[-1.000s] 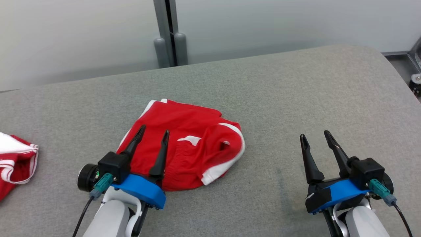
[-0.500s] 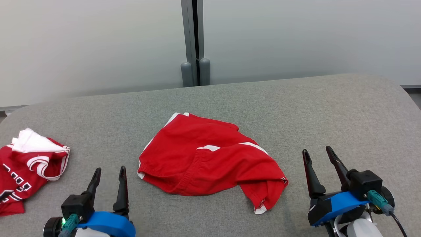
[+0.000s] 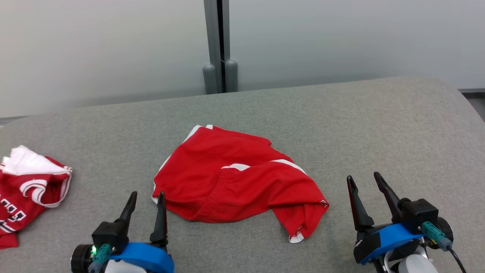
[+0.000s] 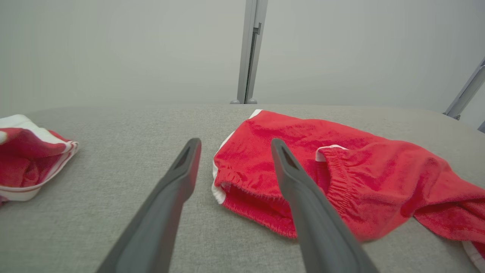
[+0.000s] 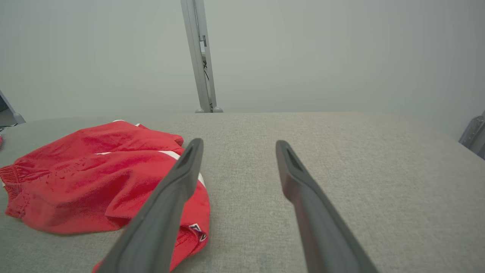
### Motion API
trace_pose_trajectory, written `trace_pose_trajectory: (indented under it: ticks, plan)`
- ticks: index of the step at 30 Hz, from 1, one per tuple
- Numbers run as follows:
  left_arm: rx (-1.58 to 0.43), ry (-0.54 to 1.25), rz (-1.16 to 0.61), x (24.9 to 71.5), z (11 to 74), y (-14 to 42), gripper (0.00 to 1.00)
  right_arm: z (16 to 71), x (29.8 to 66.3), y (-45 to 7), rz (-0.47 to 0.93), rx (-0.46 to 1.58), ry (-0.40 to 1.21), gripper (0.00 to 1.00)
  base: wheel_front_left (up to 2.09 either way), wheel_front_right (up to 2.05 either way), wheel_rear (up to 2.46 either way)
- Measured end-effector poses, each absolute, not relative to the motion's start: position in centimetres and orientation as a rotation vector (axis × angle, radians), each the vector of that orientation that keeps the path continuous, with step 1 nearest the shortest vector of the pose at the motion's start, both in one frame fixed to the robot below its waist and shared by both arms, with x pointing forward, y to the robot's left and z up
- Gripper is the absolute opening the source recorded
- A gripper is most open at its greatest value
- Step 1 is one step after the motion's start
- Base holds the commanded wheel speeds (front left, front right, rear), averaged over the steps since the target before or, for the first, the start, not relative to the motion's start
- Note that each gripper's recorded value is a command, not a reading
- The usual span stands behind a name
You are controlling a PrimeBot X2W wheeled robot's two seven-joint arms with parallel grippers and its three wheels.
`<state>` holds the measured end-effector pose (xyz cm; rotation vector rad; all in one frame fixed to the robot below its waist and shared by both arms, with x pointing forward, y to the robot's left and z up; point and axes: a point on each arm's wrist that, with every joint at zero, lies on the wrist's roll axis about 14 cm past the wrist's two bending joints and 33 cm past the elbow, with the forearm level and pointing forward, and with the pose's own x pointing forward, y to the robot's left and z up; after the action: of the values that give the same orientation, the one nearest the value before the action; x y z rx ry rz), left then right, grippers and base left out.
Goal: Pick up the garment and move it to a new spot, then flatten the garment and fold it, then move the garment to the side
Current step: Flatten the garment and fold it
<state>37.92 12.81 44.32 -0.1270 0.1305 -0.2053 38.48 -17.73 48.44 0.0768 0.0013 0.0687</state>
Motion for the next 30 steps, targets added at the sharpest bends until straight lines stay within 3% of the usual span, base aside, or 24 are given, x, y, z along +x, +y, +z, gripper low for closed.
trace_pose_trajectory:
  ticks: [11,19,30]
  plan:
    - [-0.272,0.253,-0.525,41.9,42.4,1.7,1.00,45.8,38.1,-20.8,-0.021,0.066,0.077,1.00,0.00,0.00,0.00]
    - [-0.316,0.403,-0.549,44.1,40.0,0.6,1.00,45.5,37.7,-22.0,-0.059,0.063,0.085,1.00,0.00,0.00,0.00]
    - [-0.432,0.584,-0.561,42.8,37.9,-0.4,1.00,45.1,37.8,-22.0,-0.062,0.074,0.096,1.00,0.00,0.00,0.00]
